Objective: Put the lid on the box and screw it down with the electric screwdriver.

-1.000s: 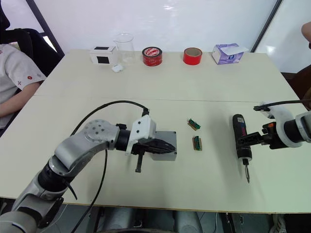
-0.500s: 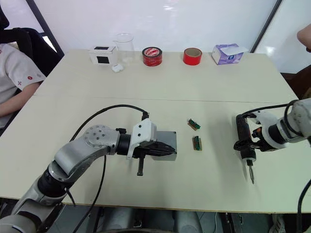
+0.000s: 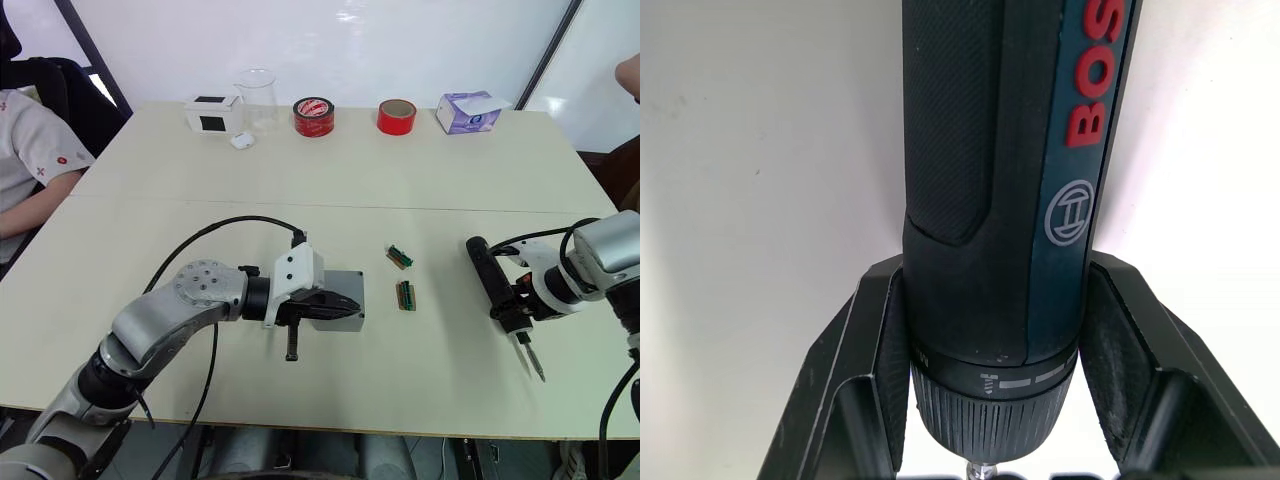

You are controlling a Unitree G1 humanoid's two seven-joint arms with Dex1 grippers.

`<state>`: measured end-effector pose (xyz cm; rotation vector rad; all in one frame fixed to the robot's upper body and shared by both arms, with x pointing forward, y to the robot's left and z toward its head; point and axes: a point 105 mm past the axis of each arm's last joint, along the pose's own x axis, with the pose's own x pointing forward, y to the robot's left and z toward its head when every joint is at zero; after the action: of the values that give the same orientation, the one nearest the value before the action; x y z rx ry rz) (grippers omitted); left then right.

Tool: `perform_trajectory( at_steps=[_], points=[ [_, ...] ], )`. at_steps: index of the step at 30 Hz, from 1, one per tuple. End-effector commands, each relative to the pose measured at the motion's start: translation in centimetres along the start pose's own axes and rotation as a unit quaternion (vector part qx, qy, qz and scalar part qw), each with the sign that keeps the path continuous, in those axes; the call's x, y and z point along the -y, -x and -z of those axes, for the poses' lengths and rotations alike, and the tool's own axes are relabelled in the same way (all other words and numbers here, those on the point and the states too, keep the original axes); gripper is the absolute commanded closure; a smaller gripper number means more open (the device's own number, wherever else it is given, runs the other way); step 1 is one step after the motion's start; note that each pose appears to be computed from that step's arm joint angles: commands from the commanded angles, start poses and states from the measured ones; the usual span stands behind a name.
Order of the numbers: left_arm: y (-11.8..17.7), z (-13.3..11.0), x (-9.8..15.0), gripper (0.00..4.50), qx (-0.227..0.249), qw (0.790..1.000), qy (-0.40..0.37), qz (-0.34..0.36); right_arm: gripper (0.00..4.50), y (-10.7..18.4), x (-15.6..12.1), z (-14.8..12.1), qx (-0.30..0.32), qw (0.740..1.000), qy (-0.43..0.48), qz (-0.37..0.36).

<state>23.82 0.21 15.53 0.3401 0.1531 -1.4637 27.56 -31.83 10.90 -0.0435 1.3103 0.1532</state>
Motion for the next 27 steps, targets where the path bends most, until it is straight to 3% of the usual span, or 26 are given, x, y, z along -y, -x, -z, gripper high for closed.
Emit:
perform_trajectory(
  at_steps=[1, 4, 6, 8, 9, 13, 16, 19, 21, 27],
  points=[
    [0.4, -1.0, 0.1, 4.50, 0.016, 1.000, -0.017, 0.003, 2.73, -0.3, 0.9, -1.0, 0.023, 1.000, 0.003, 0.015],
    [0.7, -0.9, -0.3, 4.50, 0.013, 1.000, -0.016, 0.000, 2.73, 1.5, 1.3, -4.2, 0.094, 0.995, 0.005, 0.019],
    [1.2, -0.7, -1.0, 4.50, 0.009, 1.000, -0.014, -0.007, 2.73, 4.4, 1.3, -8.6, 0.214, 0.977, 0.000, 0.009],
    [1.8, -0.7, -2.1, 4.50, 0.010, 1.000, -0.008, -0.017, 2.73, 8.6, -0.1, -13.2, 0.375, 0.926, -0.002, -0.044],
    [2.0, -0.7, -2.4, 4.50, 0.011, 1.000, -0.005, -0.019, 2.73, 10.1, -0.9, -14.3, 0.426, 0.901, -0.007, -0.077],
    [3.0, -0.5, -3.4, 4.50, 0.010, 1.000, 0.006, -0.022, 2.73, 15.2, -4.9, -15.5, 0.607, 0.776, 0.016, -0.170],
    [3.5, 0.1, -4.0, 4.50, -0.003, 1.000, 0.013, -0.024, 2.73, 16.0, -9.2, -13.6, 0.639, 0.715, 0.018, -0.284],
    [4.1, 0.9, -4.7, 4.50, -0.017, 0.999, 0.019, -0.032, 2.73, 16.1, -13.1, -11.4, 0.643, 0.674, 0.044, -0.361],
    [4.2, 1.1, -5.2, 4.50, -0.019, 0.999, 0.025, -0.038, 2.73, 15.7, -14.8, -10.3, 0.641, 0.666, 0.063, -0.376],
    [3.5, 1.3, -5.8, 4.50, -0.028, 0.999, 0.017, -0.032, 2.73, 13.7, -17.8, -7.9, 0.635, 0.671, 0.123, -0.362]
  ],
)
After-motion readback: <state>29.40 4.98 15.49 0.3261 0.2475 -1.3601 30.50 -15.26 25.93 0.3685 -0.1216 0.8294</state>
